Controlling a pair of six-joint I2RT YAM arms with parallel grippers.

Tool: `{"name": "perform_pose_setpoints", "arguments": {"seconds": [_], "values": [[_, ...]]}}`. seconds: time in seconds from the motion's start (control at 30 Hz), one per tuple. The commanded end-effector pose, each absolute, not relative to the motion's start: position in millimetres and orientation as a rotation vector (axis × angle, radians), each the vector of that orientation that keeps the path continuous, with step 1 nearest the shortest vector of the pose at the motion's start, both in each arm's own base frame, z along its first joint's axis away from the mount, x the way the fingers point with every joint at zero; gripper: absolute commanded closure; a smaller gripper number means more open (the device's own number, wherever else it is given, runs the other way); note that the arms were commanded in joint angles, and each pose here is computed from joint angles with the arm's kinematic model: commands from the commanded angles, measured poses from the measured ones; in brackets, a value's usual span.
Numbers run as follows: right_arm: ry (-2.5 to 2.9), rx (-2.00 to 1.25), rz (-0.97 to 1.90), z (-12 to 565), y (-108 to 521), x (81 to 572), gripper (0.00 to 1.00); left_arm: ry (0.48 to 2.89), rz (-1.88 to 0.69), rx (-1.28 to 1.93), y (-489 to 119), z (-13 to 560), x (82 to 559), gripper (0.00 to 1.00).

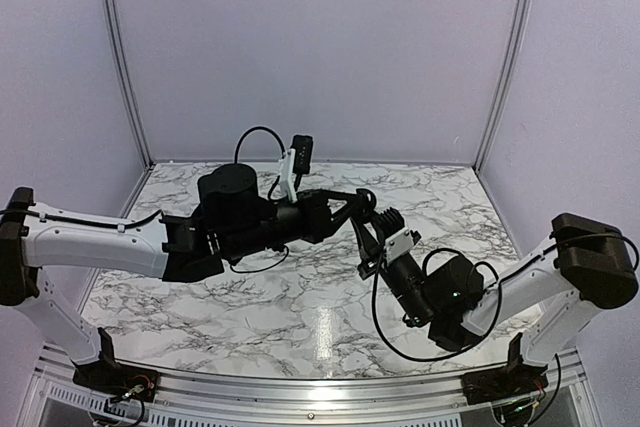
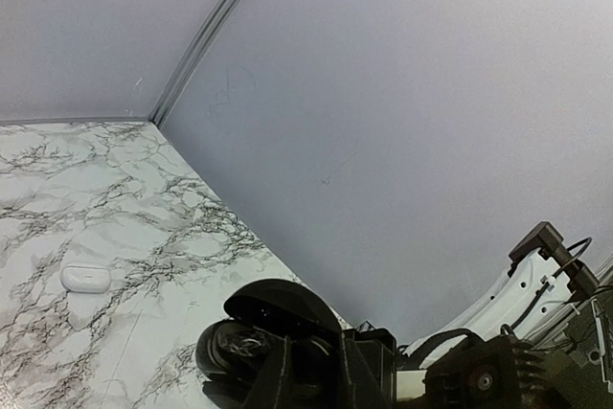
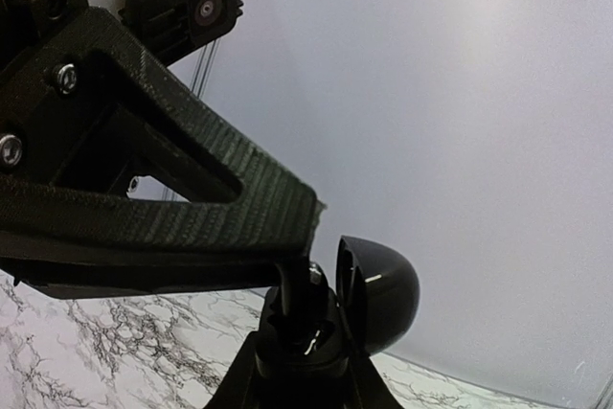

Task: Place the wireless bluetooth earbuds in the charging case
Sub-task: Insert the right earbud into the right side groove of the charging case.

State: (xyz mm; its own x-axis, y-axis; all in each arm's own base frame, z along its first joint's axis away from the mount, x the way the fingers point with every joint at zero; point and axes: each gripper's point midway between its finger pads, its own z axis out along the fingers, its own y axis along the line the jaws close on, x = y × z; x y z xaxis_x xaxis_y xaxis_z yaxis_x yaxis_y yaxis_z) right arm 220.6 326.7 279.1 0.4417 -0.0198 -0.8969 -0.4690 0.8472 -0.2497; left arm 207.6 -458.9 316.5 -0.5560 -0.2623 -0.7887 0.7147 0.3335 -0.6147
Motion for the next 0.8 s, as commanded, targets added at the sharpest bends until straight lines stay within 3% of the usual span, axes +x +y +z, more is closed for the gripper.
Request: {"name": "perform_pose_setpoints", "arguments": {"seconds": [0.0,0.4,0.63,0.77], "values": [[0.947,-0.340,0.387,335,306,207,1.00,1.699,-1.374,0.376,-457,314,211,0.89],[0.916,-0.351,0.400,338,307,202,1.00,1.730,-1.339,0.318,-446,307,218,0.89],[0.903,-0.354,0.407,340,308,199,1.00,1.752,-1.342,0.327,-448,303,217,0.74],[0.909,-0.355,0.410,338,307,199,1.00,1.759,-1.325,0.312,-446,302,220,0.72]]}}
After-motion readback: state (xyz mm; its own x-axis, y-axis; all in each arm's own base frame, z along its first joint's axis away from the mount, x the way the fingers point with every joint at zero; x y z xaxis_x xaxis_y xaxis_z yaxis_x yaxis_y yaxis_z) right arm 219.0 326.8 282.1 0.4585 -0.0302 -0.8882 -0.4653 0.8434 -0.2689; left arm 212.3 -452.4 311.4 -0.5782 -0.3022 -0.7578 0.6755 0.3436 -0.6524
